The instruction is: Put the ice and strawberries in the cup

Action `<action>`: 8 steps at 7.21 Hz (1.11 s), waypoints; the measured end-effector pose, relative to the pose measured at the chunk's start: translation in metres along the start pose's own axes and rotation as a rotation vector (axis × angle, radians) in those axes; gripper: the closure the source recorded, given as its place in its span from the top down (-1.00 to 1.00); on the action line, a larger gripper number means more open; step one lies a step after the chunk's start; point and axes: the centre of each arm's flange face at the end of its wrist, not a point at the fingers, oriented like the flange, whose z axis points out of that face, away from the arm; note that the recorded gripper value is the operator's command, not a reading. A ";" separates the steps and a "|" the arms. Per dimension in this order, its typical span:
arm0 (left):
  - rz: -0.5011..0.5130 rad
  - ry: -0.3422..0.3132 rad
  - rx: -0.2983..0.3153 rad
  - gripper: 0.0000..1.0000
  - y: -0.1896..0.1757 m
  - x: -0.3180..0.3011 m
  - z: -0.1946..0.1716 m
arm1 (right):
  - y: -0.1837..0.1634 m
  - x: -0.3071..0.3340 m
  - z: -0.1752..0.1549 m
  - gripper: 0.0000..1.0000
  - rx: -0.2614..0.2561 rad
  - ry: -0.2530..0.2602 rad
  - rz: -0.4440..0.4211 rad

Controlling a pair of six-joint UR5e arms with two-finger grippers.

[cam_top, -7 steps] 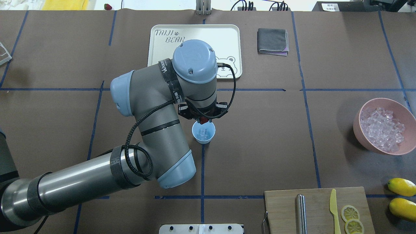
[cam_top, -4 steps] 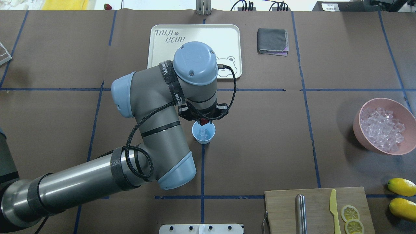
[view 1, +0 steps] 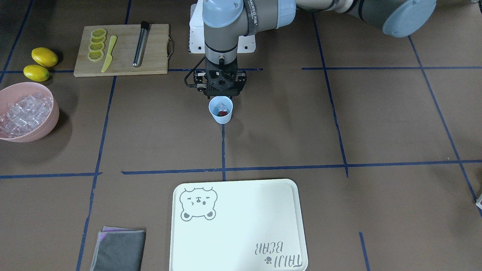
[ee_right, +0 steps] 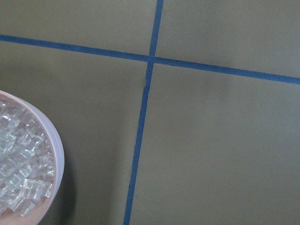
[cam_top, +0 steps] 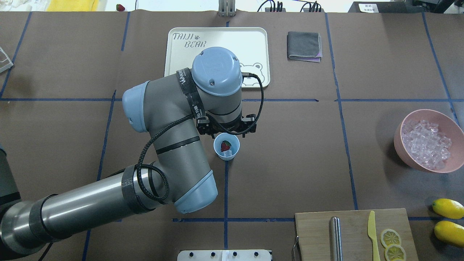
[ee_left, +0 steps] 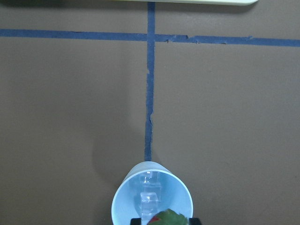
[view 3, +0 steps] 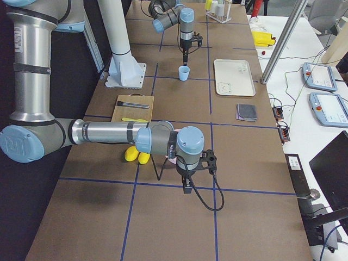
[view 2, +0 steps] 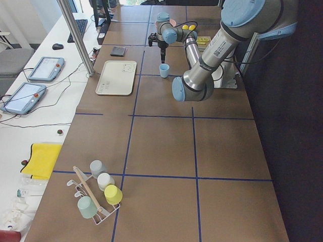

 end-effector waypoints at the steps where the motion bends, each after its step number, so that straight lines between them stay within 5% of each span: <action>1: 0.002 0.001 0.000 0.99 0.000 0.000 -0.001 | 0.000 0.000 0.000 0.99 0.000 0.000 0.000; 4: 0.082 0.013 0.011 0.99 0.008 -0.035 -0.009 | 0.000 0.000 -0.001 0.99 0.001 0.000 -0.001; 8: 0.288 -0.001 0.040 0.99 -0.016 -0.208 -0.067 | 0.001 0.002 0.003 0.99 -0.005 -0.001 0.005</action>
